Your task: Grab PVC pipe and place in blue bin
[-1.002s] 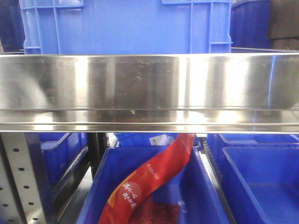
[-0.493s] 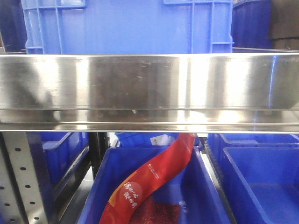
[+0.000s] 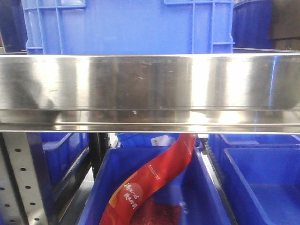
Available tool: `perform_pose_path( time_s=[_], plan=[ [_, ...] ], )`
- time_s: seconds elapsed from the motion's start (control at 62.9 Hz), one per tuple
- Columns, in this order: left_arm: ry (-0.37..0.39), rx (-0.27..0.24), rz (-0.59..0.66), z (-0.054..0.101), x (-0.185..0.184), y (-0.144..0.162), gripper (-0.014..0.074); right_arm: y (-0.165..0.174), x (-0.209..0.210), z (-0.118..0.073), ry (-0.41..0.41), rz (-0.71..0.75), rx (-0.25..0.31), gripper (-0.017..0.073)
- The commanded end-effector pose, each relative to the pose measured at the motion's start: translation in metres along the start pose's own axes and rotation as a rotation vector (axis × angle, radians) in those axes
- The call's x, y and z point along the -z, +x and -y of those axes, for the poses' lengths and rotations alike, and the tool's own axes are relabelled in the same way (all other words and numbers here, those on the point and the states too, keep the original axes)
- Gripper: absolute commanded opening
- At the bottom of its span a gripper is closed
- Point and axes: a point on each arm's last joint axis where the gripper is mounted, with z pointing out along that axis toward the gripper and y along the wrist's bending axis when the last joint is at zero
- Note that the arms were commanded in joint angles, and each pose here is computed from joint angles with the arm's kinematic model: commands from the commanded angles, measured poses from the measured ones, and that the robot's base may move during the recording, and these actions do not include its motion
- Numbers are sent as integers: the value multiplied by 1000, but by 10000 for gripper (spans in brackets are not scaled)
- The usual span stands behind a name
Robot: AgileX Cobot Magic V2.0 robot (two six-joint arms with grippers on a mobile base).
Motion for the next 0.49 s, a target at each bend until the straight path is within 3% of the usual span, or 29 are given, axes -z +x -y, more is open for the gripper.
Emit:
perform_pose_path(
  time_s=[0.0, 0.477],
  plan=[
    [0, 3, 19, 0, 1, -2, -111, -2, 0, 0, 2, 21, 11, -167],
    [0, 3, 19, 0, 1, -2, -111, -2, 0, 0, 2, 21, 11, -167]
  ],
)
